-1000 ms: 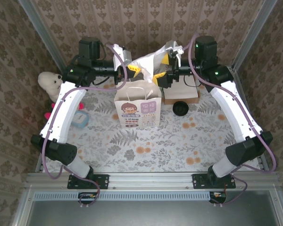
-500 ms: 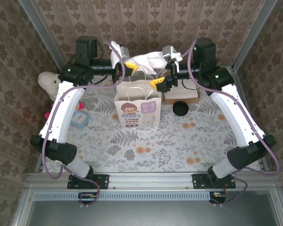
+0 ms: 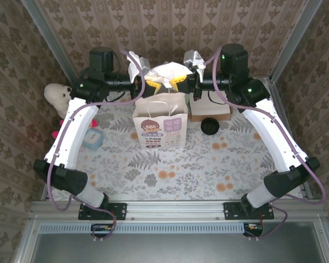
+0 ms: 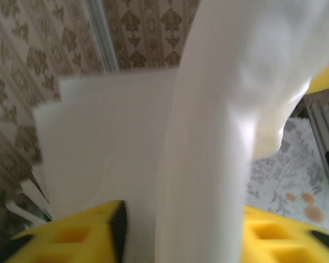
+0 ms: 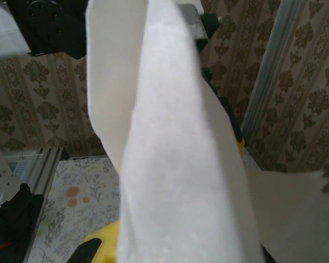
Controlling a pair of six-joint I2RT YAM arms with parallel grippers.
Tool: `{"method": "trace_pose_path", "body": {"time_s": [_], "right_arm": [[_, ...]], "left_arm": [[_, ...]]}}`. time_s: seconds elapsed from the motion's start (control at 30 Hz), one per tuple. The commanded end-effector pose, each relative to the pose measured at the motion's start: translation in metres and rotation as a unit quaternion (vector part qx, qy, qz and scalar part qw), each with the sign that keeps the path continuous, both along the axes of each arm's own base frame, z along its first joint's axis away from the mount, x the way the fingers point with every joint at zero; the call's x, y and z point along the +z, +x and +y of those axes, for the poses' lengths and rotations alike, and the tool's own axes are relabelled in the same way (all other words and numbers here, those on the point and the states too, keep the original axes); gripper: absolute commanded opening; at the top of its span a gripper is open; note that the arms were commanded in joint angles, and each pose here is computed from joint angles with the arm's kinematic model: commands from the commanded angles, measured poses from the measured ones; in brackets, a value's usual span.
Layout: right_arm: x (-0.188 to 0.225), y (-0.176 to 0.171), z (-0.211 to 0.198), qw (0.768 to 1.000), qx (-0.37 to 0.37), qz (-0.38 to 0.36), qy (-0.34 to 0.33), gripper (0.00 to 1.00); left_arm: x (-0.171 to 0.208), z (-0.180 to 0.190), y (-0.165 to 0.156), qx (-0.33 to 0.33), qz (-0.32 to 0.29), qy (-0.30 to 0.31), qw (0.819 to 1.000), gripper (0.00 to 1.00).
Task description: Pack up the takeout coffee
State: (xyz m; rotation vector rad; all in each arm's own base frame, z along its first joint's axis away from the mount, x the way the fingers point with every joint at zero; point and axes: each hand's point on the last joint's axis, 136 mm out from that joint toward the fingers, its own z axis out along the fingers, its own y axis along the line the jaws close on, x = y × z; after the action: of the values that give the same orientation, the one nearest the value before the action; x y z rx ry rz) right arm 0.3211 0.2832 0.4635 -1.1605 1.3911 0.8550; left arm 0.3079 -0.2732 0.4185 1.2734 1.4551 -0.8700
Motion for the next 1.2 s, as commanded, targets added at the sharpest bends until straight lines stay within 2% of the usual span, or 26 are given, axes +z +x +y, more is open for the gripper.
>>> {"method": "trace_pose_path", "body": {"time_s": [0.0,0.1,0.17,0.23,0.3,0.47,0.6,0.67,0.77,0.93,1.03,1.17], "right_arm": [[0.0,0.001,-0.008,0.999,-0.029,0.03,-0.007,0.0],[-0.019,0.001,-0.011,0.996,-0.04,0.078,-0.024,0.0],[-0.031,0.0,-0.011,0.993,-0.041,0.105,-0.032,0.0],[-0.043,-0.001,-0.01,0.99,-0.039,0.126,-0.039,0.0],[-0.058,0.005,-0.011,0.986,-0.047,0.149,-0.051,0.0],[-0.088,0.019,-0.009,0.978,-0.056,0.181,-0.087,0.0],[-0.103,0.017,-0.006,0.974,-0.033,0.194,-0.116,0.0],[-0.115,0.009,-0.004,0.972,-0.001,0.193,-0.134,0.0],[-0.131,0.007,-0.005,0.967,0.02,0.194,-0.165,0.0],[-0.156,0.019,0.007,0.952,0.02,0.191,-0.237,0.0],[-0.167,0.024,0.019,0.947,0.027,0.184,-0.263,0.0],[-0.183,0.034,0.032,0.941,0.017,0.171,-0.291,0.0]], "left_arm": [[0.015,0.017,-0.001,0.047,-0.014,-0.033,0.998,0.68],[0.018,0.036,0.009,0.114,0.001,-0.067,0.991,0.86],[0.026,0.046,0.013,0.16,0.027,-0.116,0.98,0.99],[0.028,0.046,0.005,0.164,0.05,-0.141,0.975,1.0],[0.023,0.053,0.007,0.207,0.066,-0.139,0.966,1.0],[-0.016,0.108,0.038,0.42,0.118,-0.126,0.891,1.0],[-0.051,0.147,0.048,0.533,0.153,-0.097,0.826,1.0],[-0.07,0.17,0.051,0.595,0.173,-0.083,0.78,1.0],[-0.094,0.191,0.054,0.643,0.207,-0.072,0.734,1.0],[-0.124,0.192,0.055,0.645,0.267,-0.056,0.714,1.0],[-0.139,0.199,0.053,0.663,0.29,-0.044,0.689,1.0],[-0.154,0.214,0.049,0.694,0.283,-0.039,0.661,1.0]]}}
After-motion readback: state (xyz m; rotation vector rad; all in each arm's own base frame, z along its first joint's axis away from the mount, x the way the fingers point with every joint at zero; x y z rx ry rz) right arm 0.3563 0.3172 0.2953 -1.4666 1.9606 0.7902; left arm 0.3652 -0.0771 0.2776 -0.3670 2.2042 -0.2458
